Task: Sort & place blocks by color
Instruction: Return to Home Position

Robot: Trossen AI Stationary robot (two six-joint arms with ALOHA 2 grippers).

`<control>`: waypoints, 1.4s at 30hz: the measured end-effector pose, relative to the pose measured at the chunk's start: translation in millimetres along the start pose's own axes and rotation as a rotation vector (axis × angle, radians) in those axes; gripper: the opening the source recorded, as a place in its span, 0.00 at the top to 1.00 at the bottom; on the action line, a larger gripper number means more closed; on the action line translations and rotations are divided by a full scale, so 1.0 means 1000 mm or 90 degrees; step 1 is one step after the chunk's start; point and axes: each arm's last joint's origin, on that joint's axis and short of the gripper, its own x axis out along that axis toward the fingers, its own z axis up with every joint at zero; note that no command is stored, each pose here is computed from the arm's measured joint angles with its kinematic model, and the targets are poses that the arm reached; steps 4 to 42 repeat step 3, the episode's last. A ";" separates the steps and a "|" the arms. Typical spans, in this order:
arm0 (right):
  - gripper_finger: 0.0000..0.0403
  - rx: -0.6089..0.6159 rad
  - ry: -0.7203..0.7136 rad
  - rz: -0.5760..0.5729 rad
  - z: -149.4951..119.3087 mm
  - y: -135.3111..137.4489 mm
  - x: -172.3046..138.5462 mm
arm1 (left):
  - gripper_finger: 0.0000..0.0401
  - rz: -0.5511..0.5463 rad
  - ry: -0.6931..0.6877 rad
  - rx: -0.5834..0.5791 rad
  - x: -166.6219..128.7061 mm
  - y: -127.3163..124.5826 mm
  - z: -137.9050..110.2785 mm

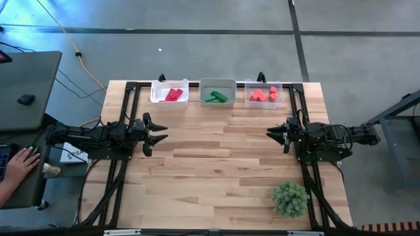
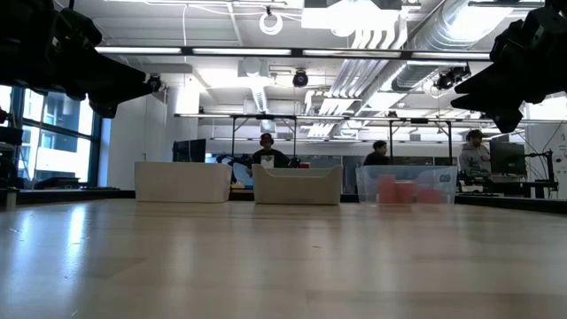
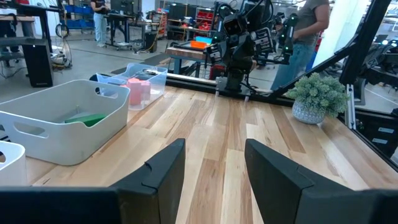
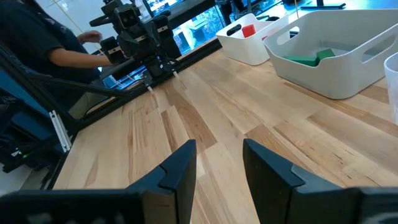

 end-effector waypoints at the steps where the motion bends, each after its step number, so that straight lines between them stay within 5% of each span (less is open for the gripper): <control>1: 0.70 0.000 0.000 0.000 0.000 0.000 0.000 | 0.61 0.000 0.000 0.000 0.000 0.000 0.000; 42: 0.70 0.000 0.000 0.000 0.000 0.000 0.000 | 0.61 0.000 0.000 0.000 0.000 0.000 0.000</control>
